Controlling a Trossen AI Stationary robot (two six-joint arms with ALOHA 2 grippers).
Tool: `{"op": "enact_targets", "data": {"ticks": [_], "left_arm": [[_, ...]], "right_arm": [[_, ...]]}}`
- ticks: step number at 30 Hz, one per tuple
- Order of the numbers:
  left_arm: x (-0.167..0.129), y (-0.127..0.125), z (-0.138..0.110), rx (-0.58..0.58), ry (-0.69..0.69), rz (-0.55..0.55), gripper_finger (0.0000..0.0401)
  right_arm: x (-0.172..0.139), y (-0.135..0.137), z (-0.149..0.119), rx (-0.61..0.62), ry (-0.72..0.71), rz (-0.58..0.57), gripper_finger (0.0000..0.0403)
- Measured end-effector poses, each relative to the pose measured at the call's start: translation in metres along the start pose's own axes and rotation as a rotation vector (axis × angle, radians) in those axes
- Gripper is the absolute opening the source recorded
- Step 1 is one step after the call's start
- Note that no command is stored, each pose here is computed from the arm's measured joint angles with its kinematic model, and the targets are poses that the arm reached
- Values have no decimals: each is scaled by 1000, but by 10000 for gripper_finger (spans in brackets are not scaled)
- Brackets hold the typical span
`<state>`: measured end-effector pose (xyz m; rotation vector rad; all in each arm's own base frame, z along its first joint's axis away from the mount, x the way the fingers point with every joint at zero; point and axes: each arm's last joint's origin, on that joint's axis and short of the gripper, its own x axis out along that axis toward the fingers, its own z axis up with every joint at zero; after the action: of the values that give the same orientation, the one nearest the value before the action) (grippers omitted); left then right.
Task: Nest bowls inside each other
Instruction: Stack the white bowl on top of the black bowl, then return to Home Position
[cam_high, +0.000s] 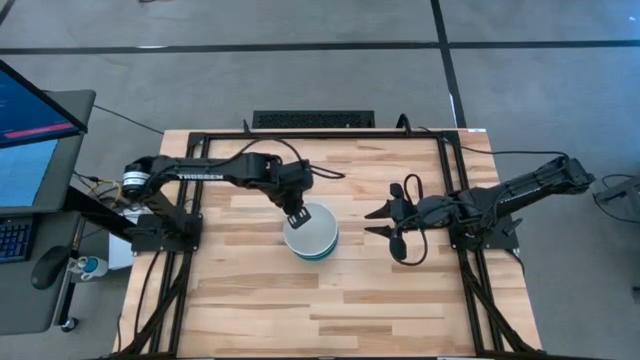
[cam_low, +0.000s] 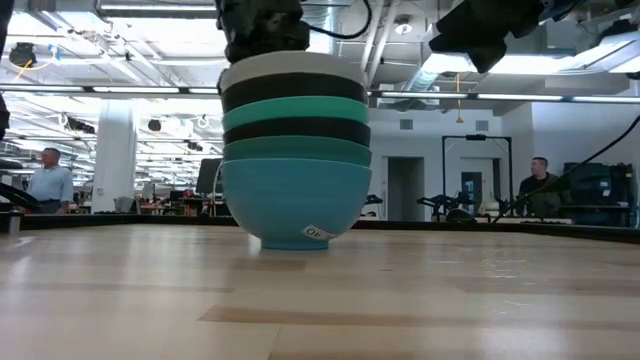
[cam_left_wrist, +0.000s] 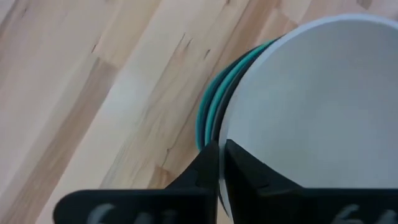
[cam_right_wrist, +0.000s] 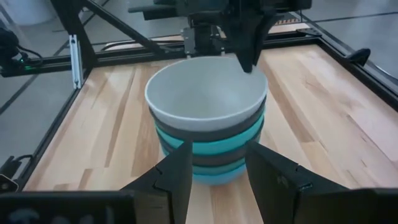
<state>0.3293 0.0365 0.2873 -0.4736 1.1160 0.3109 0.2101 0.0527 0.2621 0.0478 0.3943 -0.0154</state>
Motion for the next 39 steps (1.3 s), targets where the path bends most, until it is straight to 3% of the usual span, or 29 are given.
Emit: {"op": "enact_targets", "data": {"ticks": [6,16,22,31,39], "left_arm": [[-1,-1,9,14,-78,-36,31],[-2,5,12,4,-87,-32,79],[-11,-2,20,-8,-176,-178,89],[-63,-10,35,31,-298,-169,87],[-118,-21,49,124,-464,-189,87]], "right_arm": [[0,0,0,8,0,1,170],[0,0,0,7,0,1,170],[0,0,0,7,0,1,170],[-5,-1,3,23,-27,6,170],[-13,-2,10,149,-84,21,170]]}}
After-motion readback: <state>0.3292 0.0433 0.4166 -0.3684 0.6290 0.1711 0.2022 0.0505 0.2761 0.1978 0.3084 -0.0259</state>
